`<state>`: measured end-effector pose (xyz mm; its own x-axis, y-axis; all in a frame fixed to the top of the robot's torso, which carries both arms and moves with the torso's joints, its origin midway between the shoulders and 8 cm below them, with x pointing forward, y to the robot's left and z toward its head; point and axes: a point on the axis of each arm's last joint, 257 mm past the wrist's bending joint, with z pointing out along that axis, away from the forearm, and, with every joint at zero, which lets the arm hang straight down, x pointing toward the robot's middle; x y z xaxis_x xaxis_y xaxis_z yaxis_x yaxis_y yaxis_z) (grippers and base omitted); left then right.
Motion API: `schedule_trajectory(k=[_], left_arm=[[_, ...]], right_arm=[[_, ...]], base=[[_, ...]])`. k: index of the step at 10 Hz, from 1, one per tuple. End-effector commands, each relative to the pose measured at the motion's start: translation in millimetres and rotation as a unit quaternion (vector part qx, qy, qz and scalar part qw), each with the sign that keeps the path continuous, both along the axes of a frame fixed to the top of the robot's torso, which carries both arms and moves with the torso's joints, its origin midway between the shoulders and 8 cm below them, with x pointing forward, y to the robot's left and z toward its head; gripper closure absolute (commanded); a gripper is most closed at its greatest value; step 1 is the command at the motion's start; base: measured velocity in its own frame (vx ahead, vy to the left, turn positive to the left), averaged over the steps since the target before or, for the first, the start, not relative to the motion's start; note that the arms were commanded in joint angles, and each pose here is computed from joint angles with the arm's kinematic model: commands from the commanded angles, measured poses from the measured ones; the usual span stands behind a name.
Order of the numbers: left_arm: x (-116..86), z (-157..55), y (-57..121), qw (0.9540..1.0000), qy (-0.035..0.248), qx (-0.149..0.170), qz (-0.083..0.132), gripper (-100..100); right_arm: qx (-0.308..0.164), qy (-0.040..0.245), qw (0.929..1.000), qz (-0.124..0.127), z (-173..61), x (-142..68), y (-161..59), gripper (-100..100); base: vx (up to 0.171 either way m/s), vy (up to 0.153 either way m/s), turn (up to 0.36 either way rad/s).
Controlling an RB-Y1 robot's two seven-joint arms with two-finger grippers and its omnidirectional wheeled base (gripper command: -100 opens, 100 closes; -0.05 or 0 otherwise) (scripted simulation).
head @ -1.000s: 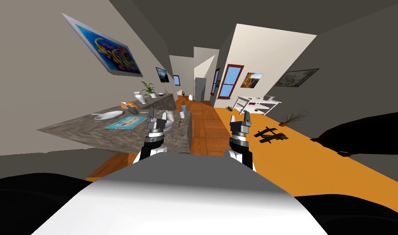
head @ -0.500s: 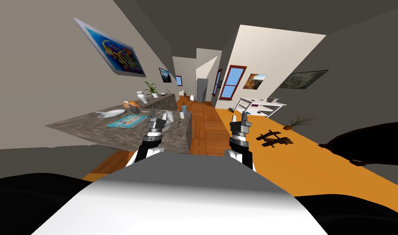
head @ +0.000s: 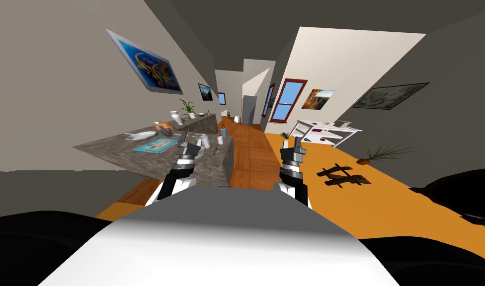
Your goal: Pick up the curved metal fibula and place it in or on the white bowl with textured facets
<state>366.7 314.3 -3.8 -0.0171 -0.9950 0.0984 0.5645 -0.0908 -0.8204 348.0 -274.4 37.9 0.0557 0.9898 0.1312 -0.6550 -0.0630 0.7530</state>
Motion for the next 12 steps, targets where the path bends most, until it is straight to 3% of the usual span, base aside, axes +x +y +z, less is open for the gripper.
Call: schedule_trajectory(k=[1,6,9,11,12], left_arm=[[3,-7,9.5,0.9996,0.012,-0.023,-0.004,-100],[13,-32,45.6,0.9927,0.057,-0.106,-0.008,-100],[16,-56,68.0,0.9823,0.093,-0.163,-0.006,-100],[15,-77,82.4,0.9717,0.121,-0.203,-0.001,-100],[15,-77,82.4,0.9717,0.121,-0.203,-0.001,-100]], right_arm=[[0.0,0.0,1.0,0.0,0,0,0,0],[0.0,0.0,1.0,0.0,0,0,0,0],[0.0,0.0,1.0,0.0,0,0,0,0],[0.0,0.0,1.0,0.0,0,0,0,0],[0.0,0.0,1.0,0.0,0,0,0,0]], base=[[0.042,-0.119,0.12],[0.061,-0.144,0.117],[0.093,-0.125,0.097],[0.115,-0.109,0.077],[0.097,-0.083,0.025]])
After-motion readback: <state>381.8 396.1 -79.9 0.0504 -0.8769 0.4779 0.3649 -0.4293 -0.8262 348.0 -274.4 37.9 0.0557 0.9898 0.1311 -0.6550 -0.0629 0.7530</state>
